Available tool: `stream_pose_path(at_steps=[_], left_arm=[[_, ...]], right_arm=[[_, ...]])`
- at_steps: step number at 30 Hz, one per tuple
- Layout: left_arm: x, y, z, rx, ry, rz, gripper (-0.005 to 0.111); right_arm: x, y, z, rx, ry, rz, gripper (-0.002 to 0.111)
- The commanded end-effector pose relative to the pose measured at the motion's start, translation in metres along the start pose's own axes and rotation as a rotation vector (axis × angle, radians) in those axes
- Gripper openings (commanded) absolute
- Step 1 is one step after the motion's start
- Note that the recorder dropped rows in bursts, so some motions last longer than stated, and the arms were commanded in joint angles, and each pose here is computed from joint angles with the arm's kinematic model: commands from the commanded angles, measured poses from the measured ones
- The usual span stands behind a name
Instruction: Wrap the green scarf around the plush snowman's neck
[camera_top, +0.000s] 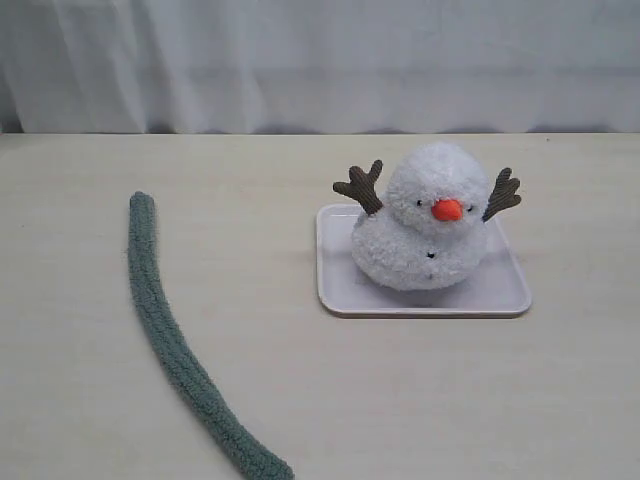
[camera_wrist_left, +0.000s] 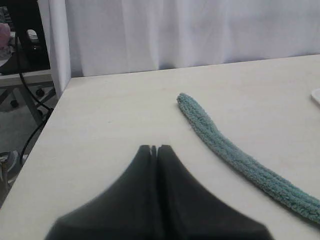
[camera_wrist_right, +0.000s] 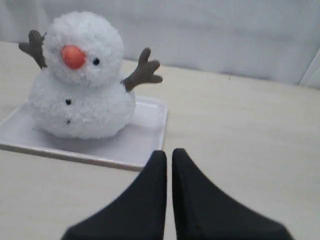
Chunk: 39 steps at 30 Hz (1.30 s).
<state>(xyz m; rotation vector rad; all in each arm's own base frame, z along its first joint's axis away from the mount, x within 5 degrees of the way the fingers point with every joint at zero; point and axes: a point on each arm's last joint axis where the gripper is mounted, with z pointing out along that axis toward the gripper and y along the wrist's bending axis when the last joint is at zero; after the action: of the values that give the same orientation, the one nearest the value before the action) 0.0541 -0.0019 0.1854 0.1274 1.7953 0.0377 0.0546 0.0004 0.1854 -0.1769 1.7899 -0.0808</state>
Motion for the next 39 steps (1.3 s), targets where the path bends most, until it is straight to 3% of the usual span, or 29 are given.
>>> stream_pose_path(at_steps=[1,10,15,17,23,26,31,33,39], left_arm=[[0.000,0.000,0.000,0.007,-0.008,-0.002,0.000],[0.000,0.000,0.000,0.007,-0.008,-0.002,0.000],[0.000,0.000,0.000,0.007,-0.008,-0.002,0.000],[0.000,0.000,0.000,0.007,-0.008,-0.002,0.000],[0.000,0.000,0.000,0.007,-0.008,-0.002,0.000],[0.000,0.000,0.000,0.007,-0.008,-0.002,0.000],[0.000,0.000,0.000,0.007,-0.008,-0.002,0.000],[0.000,0.000,0.000,0.007,-0.008,-0.002,0.000],[0.000,0.000,0.000,0.007,-0.008,-0.002,0.000]], right_arm=[[-0.016,0.000,-0.002,0.008,-0.180,-0.059,0.004],[-0.053,0.002,-0.018,-0.005,-0.629,-0.036,0.004],[-0.081,0.001,-0.050,-0.106,-1.098,0.158,0.004],[-0.086,-0.001,-0.057,-0.153,-1.170,0.232,0.004],[-0.137,-0.008,-0.075,-0.160,-1.044,0.231,0.007],[-0.164,-0.012,-0.079,-0.126,-0.933,0.161,0.020],[-0.204,-0.019,-0.077,-0.066,-0.815,0.056,0.059],[-0.216,-0.023,-0.069,-0.036,-0.757,0.047,0.070],[-0.231,-0.028,-0.027,0.011,-0.580,0.025,0.074]])
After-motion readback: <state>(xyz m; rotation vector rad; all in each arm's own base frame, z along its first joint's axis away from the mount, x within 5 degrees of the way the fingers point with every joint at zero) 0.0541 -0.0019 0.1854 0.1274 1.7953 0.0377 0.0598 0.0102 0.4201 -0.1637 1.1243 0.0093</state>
